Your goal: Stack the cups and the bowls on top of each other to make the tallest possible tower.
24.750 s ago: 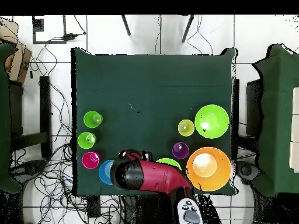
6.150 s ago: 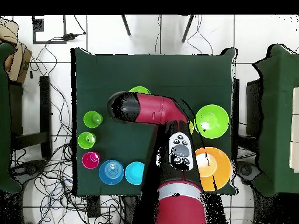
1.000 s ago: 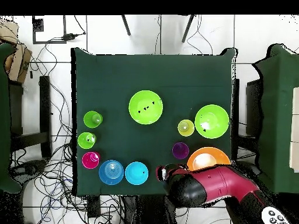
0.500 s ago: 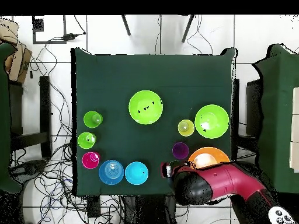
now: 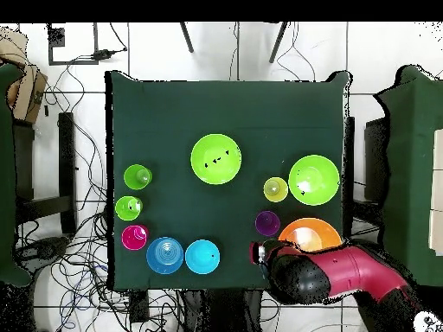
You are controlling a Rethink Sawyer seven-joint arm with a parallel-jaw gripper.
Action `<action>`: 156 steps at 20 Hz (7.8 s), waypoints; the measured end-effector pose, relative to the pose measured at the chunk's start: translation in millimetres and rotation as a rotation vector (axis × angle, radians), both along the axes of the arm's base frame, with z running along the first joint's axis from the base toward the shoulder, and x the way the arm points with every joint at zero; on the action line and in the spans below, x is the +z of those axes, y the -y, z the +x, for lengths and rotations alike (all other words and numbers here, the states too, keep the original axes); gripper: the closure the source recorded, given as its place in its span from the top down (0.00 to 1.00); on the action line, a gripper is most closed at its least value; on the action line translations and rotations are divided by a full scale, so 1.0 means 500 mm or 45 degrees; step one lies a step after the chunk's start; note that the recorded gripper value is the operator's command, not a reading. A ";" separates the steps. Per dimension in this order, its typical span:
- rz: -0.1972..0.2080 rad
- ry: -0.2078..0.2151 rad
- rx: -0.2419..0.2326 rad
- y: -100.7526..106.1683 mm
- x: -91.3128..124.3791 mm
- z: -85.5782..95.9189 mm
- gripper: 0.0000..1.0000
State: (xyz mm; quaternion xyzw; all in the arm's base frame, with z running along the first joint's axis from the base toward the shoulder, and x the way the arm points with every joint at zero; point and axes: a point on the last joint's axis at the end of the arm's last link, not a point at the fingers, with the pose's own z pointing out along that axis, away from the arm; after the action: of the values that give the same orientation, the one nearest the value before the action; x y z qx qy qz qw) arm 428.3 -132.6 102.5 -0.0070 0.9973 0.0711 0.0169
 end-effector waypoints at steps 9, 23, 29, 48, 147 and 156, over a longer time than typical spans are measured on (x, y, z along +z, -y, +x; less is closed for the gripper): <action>-0.021 -0.002 -0.051 0.062 -0.006 -0.029 1.00; -0.024 0.006 -0.046 0.118 -0.045 -0.080 1.00; 0.026 0.013 -0.002 0.102 -0.087 -0.082 1.00; 0.077 0.038 0.042 0.080 -0.139 -0.061 1.00; -0.185 0.167 0.404 0.082 -0.192 -0.139 0.00; -0.222 0.168 0.310 0.107 -0.142 -0.138 0.00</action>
State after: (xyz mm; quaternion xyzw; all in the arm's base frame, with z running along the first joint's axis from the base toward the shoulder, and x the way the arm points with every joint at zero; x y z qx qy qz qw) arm 359.3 -186.1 31.5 -0.1338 0.9882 -0.0149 0.0730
